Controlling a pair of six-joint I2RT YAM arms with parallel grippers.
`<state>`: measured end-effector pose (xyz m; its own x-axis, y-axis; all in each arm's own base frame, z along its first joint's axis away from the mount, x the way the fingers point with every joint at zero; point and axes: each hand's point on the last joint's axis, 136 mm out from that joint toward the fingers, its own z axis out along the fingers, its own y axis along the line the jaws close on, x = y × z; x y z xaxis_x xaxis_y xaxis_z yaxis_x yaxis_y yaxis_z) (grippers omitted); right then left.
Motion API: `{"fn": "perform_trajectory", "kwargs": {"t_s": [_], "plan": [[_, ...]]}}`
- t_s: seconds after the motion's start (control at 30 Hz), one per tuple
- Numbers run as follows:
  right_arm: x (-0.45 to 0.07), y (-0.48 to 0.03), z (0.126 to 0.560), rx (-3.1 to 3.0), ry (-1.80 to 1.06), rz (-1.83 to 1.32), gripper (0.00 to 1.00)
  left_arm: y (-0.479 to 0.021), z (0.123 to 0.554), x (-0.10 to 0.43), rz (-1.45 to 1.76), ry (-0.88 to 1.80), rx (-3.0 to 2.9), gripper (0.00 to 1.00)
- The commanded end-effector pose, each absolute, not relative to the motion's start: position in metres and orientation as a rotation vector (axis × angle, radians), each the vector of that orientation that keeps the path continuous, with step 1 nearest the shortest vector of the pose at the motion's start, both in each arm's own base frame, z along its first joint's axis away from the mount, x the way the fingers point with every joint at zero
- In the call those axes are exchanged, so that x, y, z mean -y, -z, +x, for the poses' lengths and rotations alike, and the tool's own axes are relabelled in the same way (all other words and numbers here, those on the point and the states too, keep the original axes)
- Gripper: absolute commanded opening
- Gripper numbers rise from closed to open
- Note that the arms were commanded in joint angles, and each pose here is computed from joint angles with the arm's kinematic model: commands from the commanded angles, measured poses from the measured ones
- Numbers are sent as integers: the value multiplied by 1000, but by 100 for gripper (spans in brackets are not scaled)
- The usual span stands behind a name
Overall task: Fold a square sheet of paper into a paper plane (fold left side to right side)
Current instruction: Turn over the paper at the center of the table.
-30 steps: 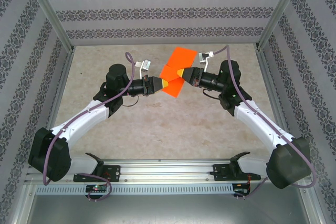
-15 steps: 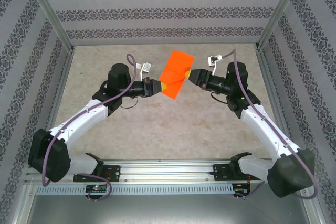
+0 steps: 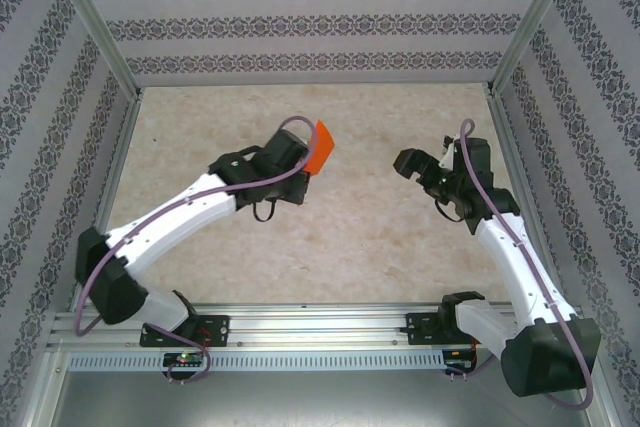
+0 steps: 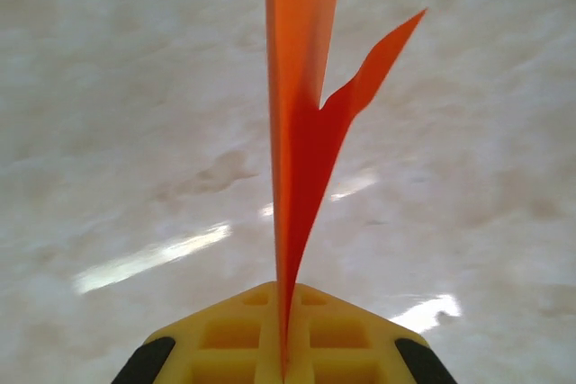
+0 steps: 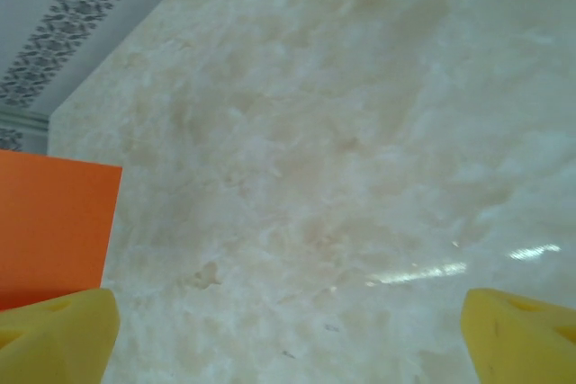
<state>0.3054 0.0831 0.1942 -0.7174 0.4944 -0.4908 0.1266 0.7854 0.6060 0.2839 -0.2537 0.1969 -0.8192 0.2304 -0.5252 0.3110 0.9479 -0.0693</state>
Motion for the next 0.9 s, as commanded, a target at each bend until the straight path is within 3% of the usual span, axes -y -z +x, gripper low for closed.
{"fn": "perform_trajectory", "kwargs": {"t_s": [0.0, 0.23, 0.33, 0.63, 0.73, 0.87], "plan": [[-70, -189, 300, -2305, -662, 508, 98, -182, 277, 203, 439, -434, -2590, 0], [-58, -184, 296, -2306, -612, 546, 98, -158, 273, 227, 524, -838, -2576, 0], [-55, -180, 293, -2313, -601, 559, 98, -142, 273, 244, 580, -884, -2599, 2], [-39, -160, 282, -2343, -514, 640, 98, -76, 265, 322, 790, -592, -2797, 27], [-34, -153, 279, -2358, -491, 660, 98, -85, 266, 339, 791, -448, -2789, 43], [-36, -150, 280, -2367, -506, 656, 98, -109, 266, 363, 780, -141, -2774, 55]]}}
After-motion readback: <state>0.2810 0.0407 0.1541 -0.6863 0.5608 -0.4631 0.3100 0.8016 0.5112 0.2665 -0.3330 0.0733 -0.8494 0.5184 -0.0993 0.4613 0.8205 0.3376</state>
